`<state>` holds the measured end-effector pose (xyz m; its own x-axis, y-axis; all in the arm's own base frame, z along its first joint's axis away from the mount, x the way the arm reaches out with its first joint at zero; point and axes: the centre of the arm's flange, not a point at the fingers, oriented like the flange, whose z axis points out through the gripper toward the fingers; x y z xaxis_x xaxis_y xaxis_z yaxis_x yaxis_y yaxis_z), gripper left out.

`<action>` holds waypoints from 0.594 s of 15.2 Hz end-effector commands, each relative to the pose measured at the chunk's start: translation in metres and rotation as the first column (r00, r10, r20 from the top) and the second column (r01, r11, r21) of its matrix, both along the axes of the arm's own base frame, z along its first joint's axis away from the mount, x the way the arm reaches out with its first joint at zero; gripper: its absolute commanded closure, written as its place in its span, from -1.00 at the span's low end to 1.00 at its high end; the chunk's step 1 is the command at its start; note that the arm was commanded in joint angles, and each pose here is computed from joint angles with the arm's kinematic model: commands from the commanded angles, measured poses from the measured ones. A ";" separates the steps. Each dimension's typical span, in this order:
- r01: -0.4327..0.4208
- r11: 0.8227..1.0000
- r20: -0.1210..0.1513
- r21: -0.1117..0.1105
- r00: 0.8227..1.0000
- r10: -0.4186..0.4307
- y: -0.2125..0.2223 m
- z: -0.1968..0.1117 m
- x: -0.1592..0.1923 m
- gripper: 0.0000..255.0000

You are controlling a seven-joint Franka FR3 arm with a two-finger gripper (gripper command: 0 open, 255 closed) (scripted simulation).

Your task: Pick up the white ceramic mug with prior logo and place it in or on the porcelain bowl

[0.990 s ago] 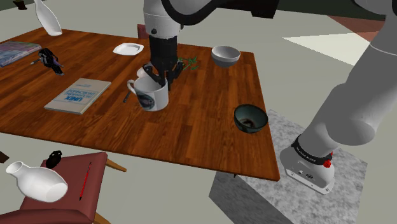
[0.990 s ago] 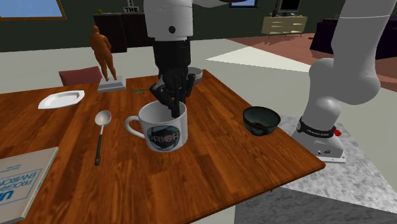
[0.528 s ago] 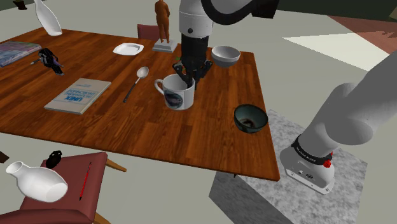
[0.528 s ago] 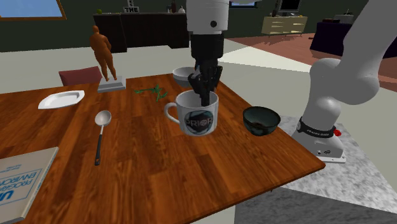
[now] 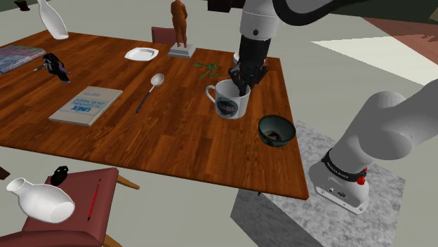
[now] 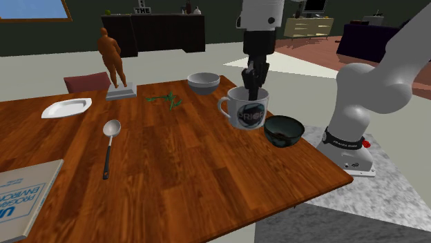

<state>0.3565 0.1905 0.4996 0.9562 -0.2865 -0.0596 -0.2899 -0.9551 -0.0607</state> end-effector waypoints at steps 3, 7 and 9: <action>0.000 1.000 0.000 0.002 1.000 0.000 -0.041 0.001 -0.039 1.00; 0.000 1.000 0.000 0.002 1.000 0.000 -0.081 0.003 -0.073 1.00; 0.000 1.000 0.000 0.002 1.000 0.000 -0.101 0.004 -0.091 1.00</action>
<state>0.2759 0.1035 0.5074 0.9561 -0.2871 -0.0589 -0.2905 -0.9549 -0.0616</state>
